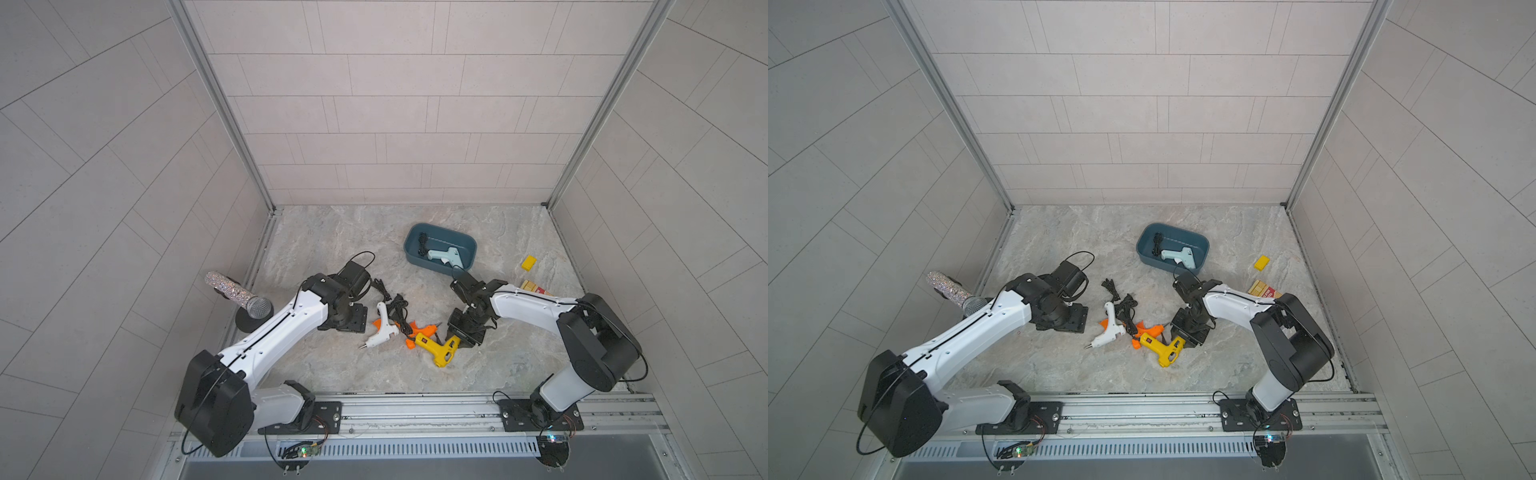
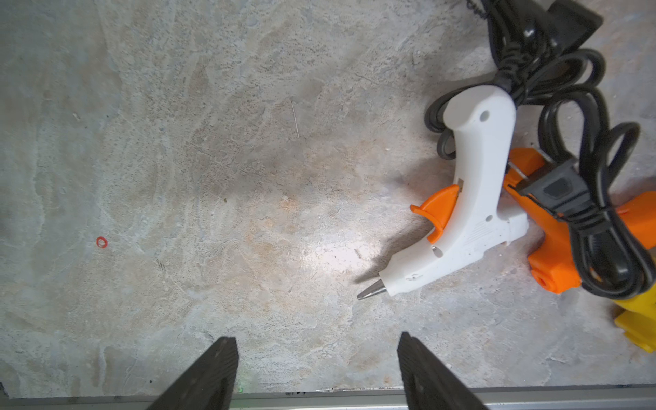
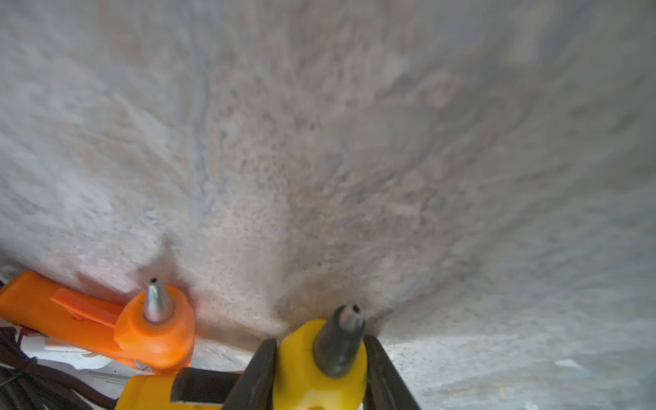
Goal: Put the hot melt glue gun into the storage box
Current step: Pick up the hot melt adhesive gun from the center of the board.
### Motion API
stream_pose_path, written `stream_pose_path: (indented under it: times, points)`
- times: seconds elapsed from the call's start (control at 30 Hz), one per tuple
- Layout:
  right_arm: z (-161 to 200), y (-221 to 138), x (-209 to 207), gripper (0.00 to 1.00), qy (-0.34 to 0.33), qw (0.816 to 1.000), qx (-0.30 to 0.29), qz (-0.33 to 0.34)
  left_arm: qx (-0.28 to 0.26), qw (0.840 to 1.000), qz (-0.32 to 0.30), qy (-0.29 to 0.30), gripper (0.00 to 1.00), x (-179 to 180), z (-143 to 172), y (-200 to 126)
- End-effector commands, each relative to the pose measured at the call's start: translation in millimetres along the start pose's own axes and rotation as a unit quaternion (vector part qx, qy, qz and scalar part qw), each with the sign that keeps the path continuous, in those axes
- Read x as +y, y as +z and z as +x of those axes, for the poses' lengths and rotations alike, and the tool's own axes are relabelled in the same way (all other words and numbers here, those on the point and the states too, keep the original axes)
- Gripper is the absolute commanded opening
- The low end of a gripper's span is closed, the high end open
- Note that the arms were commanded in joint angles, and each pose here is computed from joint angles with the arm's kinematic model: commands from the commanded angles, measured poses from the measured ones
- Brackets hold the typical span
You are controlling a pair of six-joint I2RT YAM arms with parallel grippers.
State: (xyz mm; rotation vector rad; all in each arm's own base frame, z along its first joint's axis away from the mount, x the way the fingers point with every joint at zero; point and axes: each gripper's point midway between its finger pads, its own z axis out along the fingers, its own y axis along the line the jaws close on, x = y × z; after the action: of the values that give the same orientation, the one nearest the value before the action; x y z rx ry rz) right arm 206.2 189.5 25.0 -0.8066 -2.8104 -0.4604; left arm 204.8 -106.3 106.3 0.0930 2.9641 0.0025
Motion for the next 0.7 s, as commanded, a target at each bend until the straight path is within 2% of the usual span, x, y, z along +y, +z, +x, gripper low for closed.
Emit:
stream_pose_path:
  times: [0.0, 0.07, 0.2, 0.43, 0.57, 0.67]
  points:
    - [-17, -34, 6, 0.05, -0.053, 0.997, -0.056, 0.006, -0.009, 1.000, -0.011, 0.000, 0.79, 5, -2, -10]
    - [-21, -59, 14, 0.00, -0.090, 0.992, -0.084, 0.006, -0.011, 1.000, -0.011, 0.000, 0.79, 4, -4, -12]
    - [-25, -101, 27, 0.00, -0.154, 0.979, -0.134, -0.002, -0.015, 1.000, -0.008, 0.000, 0.79, 0, -12, -12]
    - [-37, -147, 37, 0.00, -0.219, 0.950, -0.223, -0.009, -0.026, 0.999, 0.032, -0.012, 0.79, -20, -28, -16]
    - [-44, -176, 39, 0.00, -0.241, 0.928, -0.285, 0.000, -0.035, 0.994, 0.104, -0.028, 0.79, -48, -43, -32]
    - [-49, -198, 43, 0.00, -0.255, 0.905, -0.339, -0.003, -0.034, 0.979, 0.195, -0.056, 0.79, -81, -53, -49]
